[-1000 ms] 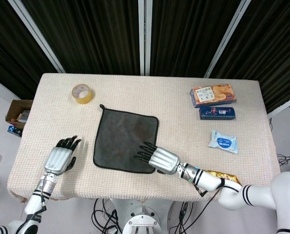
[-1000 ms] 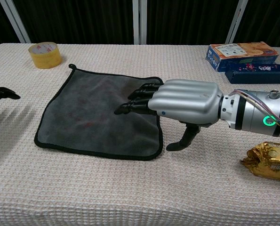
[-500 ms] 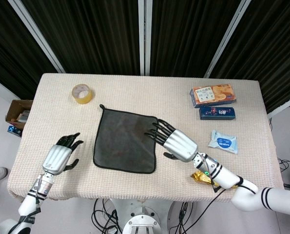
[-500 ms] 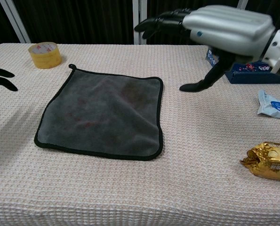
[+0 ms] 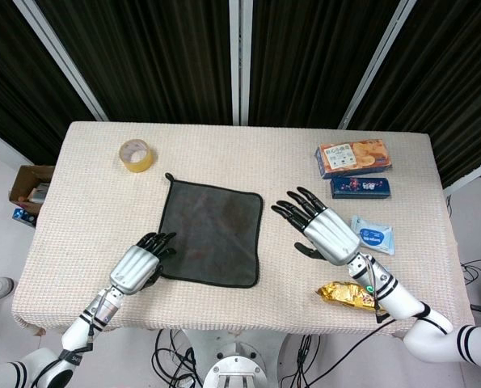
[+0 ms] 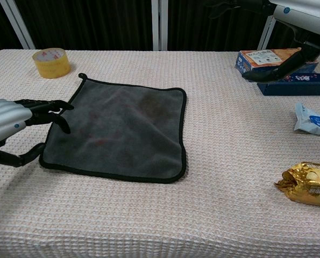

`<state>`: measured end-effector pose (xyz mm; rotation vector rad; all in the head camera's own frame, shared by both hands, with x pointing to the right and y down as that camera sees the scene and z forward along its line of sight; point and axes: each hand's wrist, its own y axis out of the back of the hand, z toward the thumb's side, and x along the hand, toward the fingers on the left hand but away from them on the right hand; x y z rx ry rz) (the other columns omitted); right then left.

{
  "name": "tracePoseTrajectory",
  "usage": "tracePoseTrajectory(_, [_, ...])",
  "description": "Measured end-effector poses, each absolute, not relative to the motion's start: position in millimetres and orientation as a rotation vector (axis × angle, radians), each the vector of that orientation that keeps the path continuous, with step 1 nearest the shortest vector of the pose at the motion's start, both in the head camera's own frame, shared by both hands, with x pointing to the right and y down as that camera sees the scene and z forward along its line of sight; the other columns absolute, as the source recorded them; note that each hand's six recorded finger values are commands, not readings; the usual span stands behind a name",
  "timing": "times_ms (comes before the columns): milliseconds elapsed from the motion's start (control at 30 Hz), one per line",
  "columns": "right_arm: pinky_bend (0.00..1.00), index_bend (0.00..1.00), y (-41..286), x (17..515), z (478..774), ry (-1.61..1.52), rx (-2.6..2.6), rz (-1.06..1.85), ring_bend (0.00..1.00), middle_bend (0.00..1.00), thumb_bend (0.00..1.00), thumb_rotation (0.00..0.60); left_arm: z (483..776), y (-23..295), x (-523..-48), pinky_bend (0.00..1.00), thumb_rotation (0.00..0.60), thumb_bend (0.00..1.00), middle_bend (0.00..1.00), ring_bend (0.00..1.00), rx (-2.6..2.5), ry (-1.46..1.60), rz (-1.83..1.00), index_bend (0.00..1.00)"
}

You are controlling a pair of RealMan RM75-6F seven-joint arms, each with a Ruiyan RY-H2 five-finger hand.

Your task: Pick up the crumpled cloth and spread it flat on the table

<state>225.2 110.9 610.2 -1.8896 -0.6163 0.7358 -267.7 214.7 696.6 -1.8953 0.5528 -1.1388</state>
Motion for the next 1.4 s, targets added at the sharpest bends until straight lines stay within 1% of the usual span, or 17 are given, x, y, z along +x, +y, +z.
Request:
tracePoseTrajectory(267, [0.00,0.01,114.8,235.7,619.5,-0.631,-1.911,0.768,0.00,0.13,0.20,0.600,707.7,221.0,-272.0,0.15,0.600,0.56,0.04,0.10,-1.818,0.429,-1.249,0.29])
tracePoseTrajectory(467, [0.00,0.01,117.2,235.8,624.3,-0.627,-1.924,0.772,0.00,0.13,0.20,0.600,705.2,231.7,-282.0,0.15,0.600,0.56,0.04,0.10,-1.823,0.397,-1.350,0.32])
tracePoseTrajectory(700, [0.00,0.01,119.9,234.9,624.3,-0.625,-1.925,0.767,0.00,0.13,0.20,0.600,701.6,240.0,-288.8,0.15,0.600,0.56,0.04,0.10,-1.830,0.340,-1.444,0.33])
tracePoseTrajectory(833, [0.00,0.01,121.4,236.5,624.5,-0.630,-1.925,0.772,0.00,0.13,0.20,0.600,694.2,241.6,-285.7,0.15,0.600,0.56,0.04,0.10,-1.865,0.361,-1.452,0.32])
tracePoseTrajectory(967, [0.00,0.01,121.7,238.2,623.0,-0.640,-1.925,0.770,0.00,0.13,0.20,0.600,687.4,236.2,-285.5,0.15,0.600,0.56,0.04,0.10,-1.841,0.424,-1.412,0.29])
tracePoseTrajectory(1133, [0.00,0.01,121.0,243.8,620.6,-0.653,-1.915,0.780,0.00,0.13,0.21,0.600,677.5,226.7,-293.6,0.15,0.600,0.51,0.04,0.10,-1.789,0.516,-1.380,0.27])
tracePoseTrajectory(1233, [0.00,0.01,118.9,255.4,619.0,-0.673,-1.898,0.821,0.00,0.16,0.21,0.600,669.5,216.0,-303.9,0.15,0.600,0.48,0.04,0.10,-1.754,0.595,-1.388,0.27])
tracePoseTrajectory(1300, [0.00,0.01,117.1,264.7,618.5,-0.687,-1.884,0.861,0.00,0.17,0.21,0.600,661.3,205.1,-316.3,0.15,0.600,0.43,0.04,0.10,-1.714,0.686,-1.397,0.27])
tracePoseTrajectory(1400, [0.01,0.01,112.9,287.2,616.4,-0.722,-1.848,0.959,0.01,0.17,0.21,0.600,646.0,186.8,-344.3,0.15,0.600,0.32,0.04,0.10,-1.631,0.849,-1.413,0.25])
